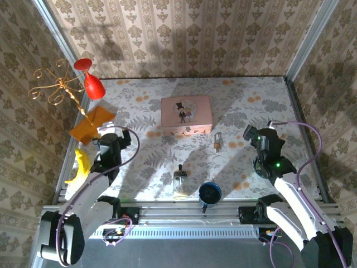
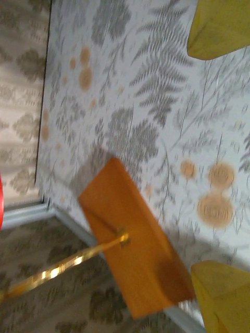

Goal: Unlock a padlock with a key

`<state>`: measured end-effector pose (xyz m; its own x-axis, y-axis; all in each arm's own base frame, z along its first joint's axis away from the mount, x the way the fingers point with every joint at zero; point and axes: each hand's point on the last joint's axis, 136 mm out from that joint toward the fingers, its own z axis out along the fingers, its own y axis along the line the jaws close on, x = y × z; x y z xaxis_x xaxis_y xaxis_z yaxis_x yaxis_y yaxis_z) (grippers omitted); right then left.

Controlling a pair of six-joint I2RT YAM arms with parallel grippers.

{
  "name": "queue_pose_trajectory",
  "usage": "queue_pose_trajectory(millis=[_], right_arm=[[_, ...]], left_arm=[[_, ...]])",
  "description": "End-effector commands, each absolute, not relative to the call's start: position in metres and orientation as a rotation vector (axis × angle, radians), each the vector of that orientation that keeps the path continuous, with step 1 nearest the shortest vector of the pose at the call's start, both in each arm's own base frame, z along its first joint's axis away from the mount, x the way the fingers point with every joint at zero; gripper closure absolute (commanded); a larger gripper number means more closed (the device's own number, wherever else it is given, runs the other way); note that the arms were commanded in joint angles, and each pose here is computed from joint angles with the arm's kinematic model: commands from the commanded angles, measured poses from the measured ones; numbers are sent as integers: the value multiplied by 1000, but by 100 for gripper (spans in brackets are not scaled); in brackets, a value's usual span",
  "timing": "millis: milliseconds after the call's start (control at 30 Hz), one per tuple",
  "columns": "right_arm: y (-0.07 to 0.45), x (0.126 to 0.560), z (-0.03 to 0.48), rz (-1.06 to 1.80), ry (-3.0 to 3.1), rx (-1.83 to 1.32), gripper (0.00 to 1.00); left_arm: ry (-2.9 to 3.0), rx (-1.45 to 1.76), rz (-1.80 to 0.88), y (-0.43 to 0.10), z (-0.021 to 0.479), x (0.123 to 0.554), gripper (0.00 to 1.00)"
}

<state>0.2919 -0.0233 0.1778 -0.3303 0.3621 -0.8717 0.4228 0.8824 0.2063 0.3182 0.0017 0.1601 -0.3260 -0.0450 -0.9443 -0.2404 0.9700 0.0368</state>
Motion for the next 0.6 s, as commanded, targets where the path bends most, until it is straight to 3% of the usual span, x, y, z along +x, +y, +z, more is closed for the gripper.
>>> queue_pose_trajectory(millis=[0, 567], right_arm=[[-31, 303, 190, -137, 1834, 516, 0], [-40, 344, 176, -240, 1774, 386, 0]], left_arm=[[1797, -218, 297, 26, 174, 319, 0], [1649, 17, 145, 7, 167, 361, 0]])
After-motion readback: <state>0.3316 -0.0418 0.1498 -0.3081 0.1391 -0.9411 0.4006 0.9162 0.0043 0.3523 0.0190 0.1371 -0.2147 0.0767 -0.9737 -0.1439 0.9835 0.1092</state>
